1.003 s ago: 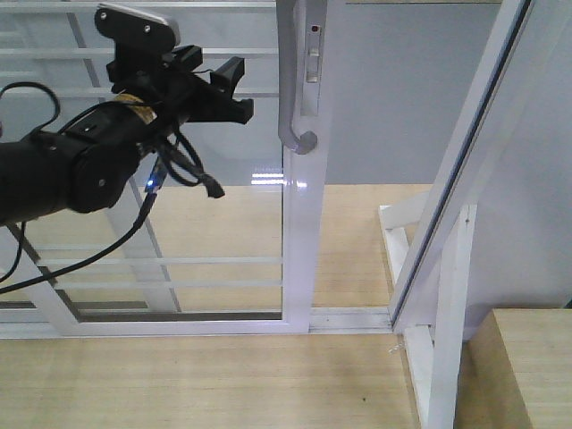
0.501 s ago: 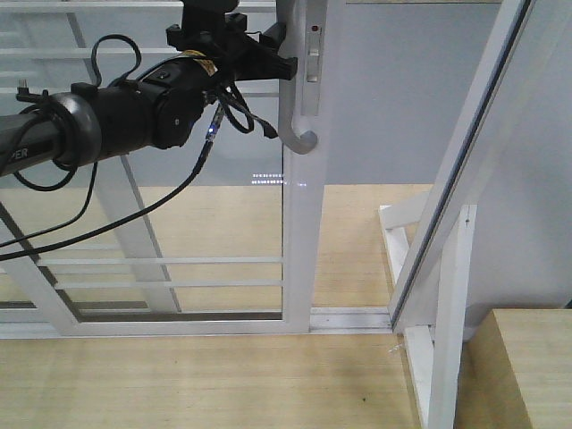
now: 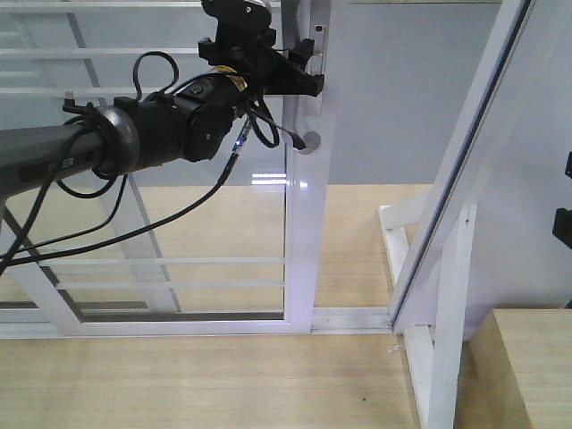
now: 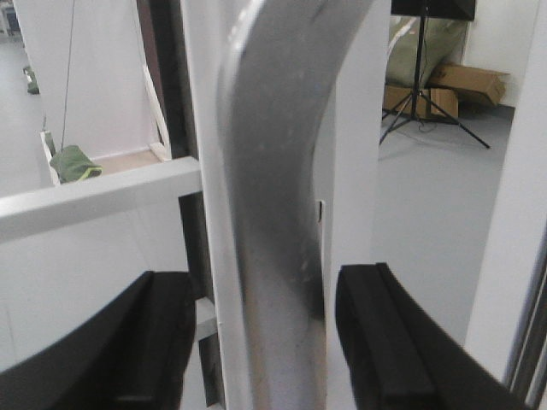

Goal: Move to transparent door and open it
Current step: 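Move the left gripper to the handle and grasp it, then slide the door farther open by pulling the handle with the left gripper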

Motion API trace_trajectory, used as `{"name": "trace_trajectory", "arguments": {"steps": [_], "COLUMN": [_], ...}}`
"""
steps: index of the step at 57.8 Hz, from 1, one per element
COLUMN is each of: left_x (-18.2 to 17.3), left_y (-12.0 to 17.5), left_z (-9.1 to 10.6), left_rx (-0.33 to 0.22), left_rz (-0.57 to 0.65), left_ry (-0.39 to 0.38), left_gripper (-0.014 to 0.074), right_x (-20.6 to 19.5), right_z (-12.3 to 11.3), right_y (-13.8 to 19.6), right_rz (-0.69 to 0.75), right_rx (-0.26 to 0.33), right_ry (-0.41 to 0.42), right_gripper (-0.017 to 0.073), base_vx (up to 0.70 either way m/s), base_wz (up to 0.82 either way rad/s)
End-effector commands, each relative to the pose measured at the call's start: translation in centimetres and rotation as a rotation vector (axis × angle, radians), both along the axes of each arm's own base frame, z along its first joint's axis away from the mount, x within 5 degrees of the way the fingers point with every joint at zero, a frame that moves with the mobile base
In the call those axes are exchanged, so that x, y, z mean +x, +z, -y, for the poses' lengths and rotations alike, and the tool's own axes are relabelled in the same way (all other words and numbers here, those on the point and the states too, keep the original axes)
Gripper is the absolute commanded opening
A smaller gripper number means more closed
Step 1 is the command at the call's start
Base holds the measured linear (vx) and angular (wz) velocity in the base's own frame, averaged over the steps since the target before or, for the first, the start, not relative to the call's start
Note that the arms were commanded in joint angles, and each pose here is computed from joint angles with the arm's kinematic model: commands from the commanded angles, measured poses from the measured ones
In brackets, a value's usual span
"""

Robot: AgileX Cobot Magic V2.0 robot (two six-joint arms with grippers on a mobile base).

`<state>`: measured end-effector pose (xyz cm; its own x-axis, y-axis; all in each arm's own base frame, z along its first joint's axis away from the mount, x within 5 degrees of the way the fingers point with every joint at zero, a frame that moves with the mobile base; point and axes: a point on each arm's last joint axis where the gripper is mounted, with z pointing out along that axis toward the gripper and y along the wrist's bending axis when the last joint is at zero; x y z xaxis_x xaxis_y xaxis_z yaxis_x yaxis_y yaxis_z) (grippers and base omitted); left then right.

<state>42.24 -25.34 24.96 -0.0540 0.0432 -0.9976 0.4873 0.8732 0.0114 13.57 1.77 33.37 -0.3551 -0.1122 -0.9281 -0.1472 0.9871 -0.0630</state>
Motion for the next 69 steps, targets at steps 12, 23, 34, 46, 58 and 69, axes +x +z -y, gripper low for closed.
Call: {"name": "trace_trajectory", "arguments": {"steps": [12,23,34,46,58,69], "left_x": [0.7,1.8,2.4,2.3,2.3,1.6], "left_y": [3.3,3.5,3.6,4.8,6.8,8.5], "left_z": [-1.2,-3.5,-4.6,-5.7,-8.3,-10.4], "left_rx": [-0.132,-0.19,-0.172,-0.128,-0.102,-0.032], "left_rz": [0.162,0.159,0.178,0.212,0.176,0.078], "left_ry": [0.058,0.142,0.17,0.189,0.26,0.287], "left_gripper": [0.0484,0.0437,0.04,0.0386,0.0387,0.0387], "right_x": [0.3,0.2,0.2,0.2,0.2,0.2], "right_z": [0.0,0.0,0.0,0.0,0.0,0.0], "right_y": [1.5,1.3,1.3,1.3,1.3,1.3], "right_rz": [0.097,0.069,0.069,0.069,0.069,0.074], "right_rx": [0.003,-0.001,-0.002,-0.002,-0.002,-0.001], "right_ry": [0.001,0.0,0.0,0.0,0.0,0.0], "right_gripper": [0.0218,0.0218,0.0218,0.0218,0.0218,0.0218], "base_vx": [0.0,0.0,0.0,0.0,0.0,0.0], "base_wz": [0.0,0.0,0.0,0.0,0.0,0.0]}}
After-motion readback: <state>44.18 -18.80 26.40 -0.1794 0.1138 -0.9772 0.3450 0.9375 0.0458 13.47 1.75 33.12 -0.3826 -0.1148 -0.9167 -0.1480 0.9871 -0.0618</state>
